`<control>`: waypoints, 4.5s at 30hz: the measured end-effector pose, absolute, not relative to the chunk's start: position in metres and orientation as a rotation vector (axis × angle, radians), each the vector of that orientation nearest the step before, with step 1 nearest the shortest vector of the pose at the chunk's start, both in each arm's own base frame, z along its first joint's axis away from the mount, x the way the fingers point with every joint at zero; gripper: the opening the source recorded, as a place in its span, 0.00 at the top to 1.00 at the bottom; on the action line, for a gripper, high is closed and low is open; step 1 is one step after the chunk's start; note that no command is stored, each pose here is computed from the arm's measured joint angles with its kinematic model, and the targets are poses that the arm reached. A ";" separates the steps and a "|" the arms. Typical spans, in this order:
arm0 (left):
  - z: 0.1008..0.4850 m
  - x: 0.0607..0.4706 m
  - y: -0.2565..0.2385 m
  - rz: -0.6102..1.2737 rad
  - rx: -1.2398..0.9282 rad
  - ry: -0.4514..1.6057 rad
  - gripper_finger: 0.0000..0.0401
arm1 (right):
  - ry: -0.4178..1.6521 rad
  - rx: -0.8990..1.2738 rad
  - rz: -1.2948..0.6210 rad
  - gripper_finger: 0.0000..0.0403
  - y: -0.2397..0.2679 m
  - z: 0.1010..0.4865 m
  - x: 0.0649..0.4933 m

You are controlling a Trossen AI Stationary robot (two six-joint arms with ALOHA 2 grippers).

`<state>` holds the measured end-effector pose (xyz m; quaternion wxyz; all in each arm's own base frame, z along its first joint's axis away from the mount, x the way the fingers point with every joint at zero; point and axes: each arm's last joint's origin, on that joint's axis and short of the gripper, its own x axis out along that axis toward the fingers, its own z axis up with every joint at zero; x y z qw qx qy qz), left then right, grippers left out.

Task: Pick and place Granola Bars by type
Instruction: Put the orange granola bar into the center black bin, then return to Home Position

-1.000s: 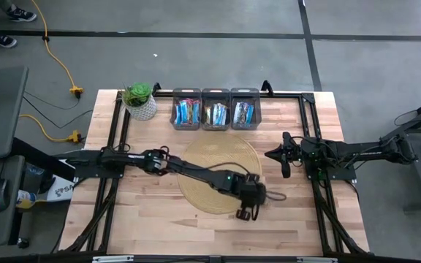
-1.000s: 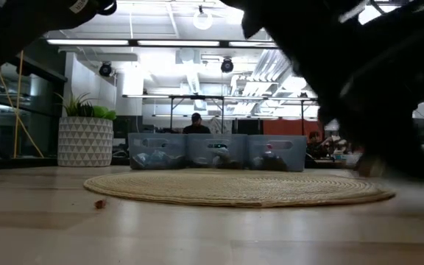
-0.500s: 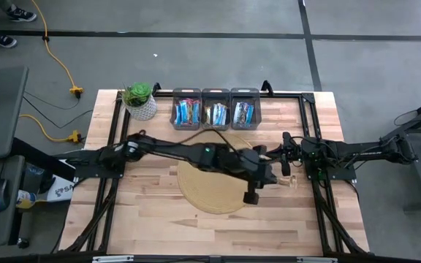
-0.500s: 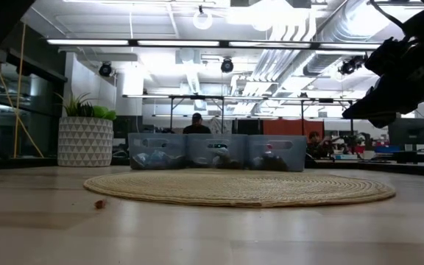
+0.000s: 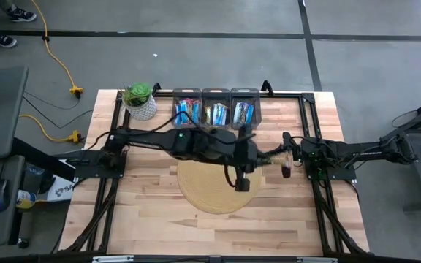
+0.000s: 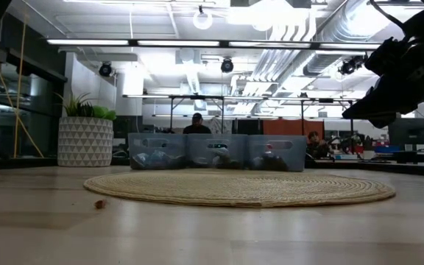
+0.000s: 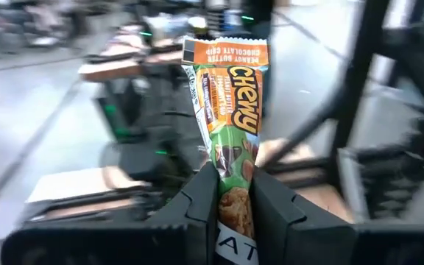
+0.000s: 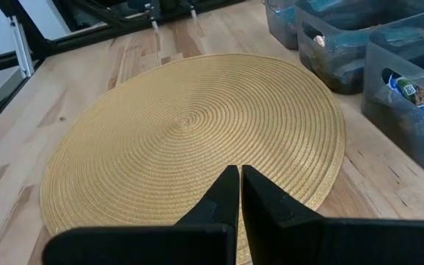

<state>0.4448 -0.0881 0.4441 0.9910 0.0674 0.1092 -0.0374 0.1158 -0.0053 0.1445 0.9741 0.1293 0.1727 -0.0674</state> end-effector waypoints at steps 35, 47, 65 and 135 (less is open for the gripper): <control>0.453 0.381 0.161 1.107 -0.369 0.171 0.87 | 0.349 0.261 -0.136 1.00 -0.005 0.145 0.116; 0.354 0.383 0.236 1.081 -0.749 0.624 0.87 | 0.349 0.261 -0.136 1.00 -0.005 0.144 0.116; 0.246 0.426 0.230 1.099 -0.988 0.951 0.87 | 0.348 0.261 -0.136 1.00 -0.005 0.145 0.116; 0.531 0.265 0.097 0.296 -0.140 0.375 0.47 | 0.347 0.261 -0.136 1.00 -0.005 0.145 0.116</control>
